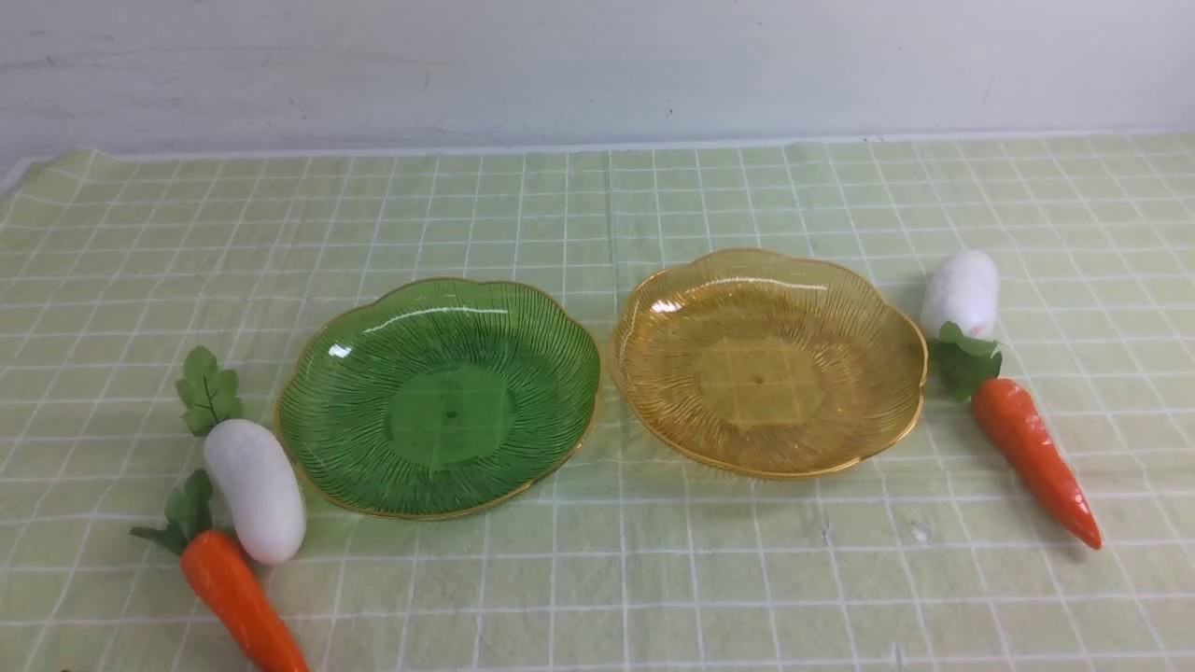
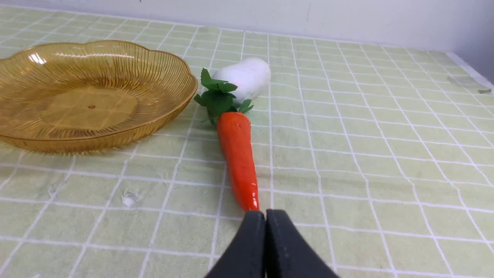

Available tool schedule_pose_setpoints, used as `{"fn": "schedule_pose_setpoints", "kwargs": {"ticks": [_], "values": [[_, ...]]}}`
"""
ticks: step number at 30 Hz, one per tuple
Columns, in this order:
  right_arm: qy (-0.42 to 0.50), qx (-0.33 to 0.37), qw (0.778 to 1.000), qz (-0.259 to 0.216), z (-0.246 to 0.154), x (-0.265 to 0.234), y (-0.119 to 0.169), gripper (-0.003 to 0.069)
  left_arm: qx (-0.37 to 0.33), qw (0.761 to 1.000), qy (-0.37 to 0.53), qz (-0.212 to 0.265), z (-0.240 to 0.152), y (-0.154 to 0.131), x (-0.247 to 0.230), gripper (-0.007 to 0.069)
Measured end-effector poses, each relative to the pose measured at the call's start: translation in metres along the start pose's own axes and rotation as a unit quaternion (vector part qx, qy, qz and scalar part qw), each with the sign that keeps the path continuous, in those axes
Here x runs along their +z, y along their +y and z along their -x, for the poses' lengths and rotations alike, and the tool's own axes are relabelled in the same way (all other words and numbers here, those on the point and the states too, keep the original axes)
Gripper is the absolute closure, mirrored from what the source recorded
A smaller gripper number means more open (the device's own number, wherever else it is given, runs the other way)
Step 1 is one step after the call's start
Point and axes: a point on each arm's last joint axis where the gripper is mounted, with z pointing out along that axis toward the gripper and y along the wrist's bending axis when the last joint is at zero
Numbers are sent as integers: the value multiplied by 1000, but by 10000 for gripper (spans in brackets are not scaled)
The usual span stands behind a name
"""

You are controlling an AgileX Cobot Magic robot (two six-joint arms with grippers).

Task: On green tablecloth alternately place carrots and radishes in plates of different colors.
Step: 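Pick up the carrot and put it on the nearest plate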

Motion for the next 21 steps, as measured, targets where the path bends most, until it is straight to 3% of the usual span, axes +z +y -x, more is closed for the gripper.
{"fn": "schedule_pose_setpoints", "kwargs": {"ticks": [16, 21], "values": [[0, 0, 1000, 0, 0, 0, 0, 673, 1, 1000, -2, 0, 0, 0, 0, 633], [0, 0, 1000, 0, 0, 0, 0, 673, -87, 995, -46, -13, 8, -2, 0, 633]]}}
